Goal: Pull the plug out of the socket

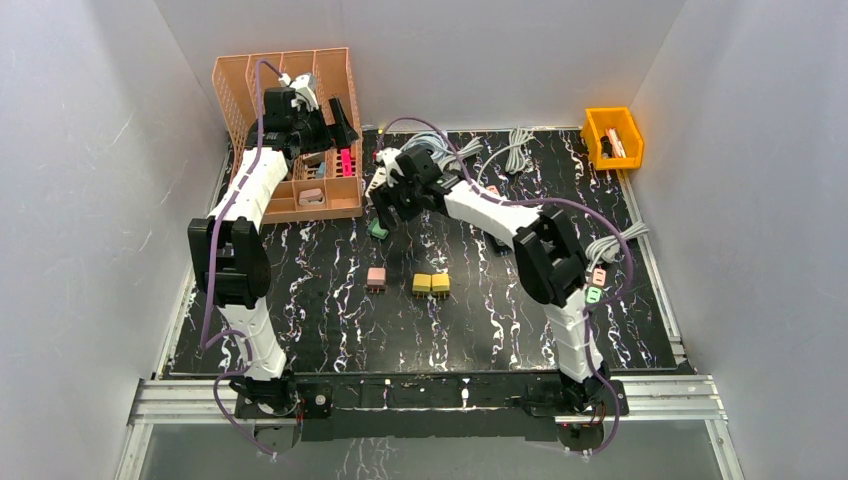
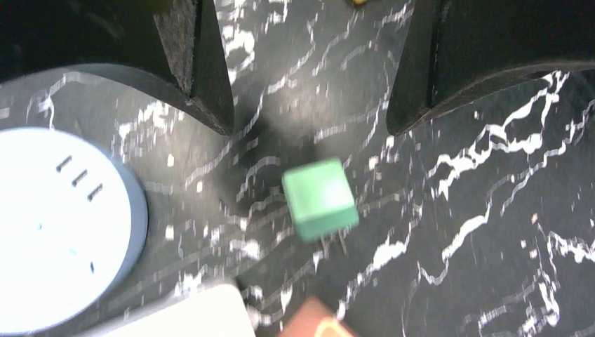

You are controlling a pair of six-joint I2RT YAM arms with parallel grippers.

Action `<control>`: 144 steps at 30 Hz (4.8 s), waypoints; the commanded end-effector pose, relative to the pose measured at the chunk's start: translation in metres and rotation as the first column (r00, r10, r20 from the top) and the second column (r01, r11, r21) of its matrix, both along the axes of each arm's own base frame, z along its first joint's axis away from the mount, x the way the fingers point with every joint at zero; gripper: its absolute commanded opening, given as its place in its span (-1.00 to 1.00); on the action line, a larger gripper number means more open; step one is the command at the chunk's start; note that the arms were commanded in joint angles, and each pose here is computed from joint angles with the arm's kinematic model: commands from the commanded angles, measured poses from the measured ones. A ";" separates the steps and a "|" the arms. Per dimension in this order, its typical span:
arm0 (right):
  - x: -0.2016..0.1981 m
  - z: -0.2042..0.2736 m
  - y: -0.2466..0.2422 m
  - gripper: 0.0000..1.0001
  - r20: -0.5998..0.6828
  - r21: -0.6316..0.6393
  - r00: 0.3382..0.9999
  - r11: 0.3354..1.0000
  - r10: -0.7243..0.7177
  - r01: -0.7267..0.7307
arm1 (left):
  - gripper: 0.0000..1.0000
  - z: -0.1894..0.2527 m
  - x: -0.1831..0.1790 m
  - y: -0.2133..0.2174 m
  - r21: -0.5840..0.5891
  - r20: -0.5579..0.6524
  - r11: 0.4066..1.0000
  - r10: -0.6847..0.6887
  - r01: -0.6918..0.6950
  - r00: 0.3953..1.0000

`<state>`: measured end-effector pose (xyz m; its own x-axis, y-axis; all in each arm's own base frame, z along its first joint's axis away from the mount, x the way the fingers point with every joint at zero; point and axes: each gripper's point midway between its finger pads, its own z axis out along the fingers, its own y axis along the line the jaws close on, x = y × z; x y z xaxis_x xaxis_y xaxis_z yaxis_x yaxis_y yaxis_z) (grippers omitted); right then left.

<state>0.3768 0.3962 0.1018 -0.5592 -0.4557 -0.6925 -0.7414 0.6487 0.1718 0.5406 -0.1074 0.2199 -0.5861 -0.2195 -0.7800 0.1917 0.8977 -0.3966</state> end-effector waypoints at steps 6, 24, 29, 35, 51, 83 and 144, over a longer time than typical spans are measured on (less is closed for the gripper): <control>0.032 -0.008 0.046 0.70 0.060 0.017 0.981 0.982 0.186 -0.187 | 0.97 0.044 -0.013 0.007 -0.008 0.093 1.000 -0.002 0.003 0.996; 0.037 -0.076 0.025 0.16 0.061 -0.200 0.950 0.936 0.307 -0.290 | 0.97 0.047 -0.017 0.015 -0.023 0.100 1.000 0.005 -0.003 0.995; 0.038 -0.061 0.013 -0.11 0.111 -0.178 0.929 0.927 0.353 -0.331 | 0.97 0.045 -0.018 0.017 -0.025 0.100 1.000 0.008 -0.006 0.995; 0.014 -0.040 -0.003 -0.21 0.170 -0.140 0.839 0.855 0.517 -0.499 | 0.97 0.047 -0.018 0.017 -0.030 0.104 1.000 0.008 -0.005 0.995; -0.026 -0.031 -0.056 -0.51 0.142 -0.238 0.482 0.503 0.865 -0.831 | 0.97 0.049 -0.019 0.015 -0.042 0.113 0.999 -0.003 0.008 0.994; 0.011 0.049 -0.042 0.97 0.470 -0.262 0.570 0.723 0.674 -0.639 | 0.97 0.036 -0.011 0.012 -0.054 0.084 0.998 -0.013 0.018 0.996; -0.007 -0.035 -0.009 -0.33 0.018 -0.071 0.910 0.909 0.413 -0.411 | 0.97 0.035 -0.009 0.010 -0.083 0.075 0.996 -0.015 0.021 0.997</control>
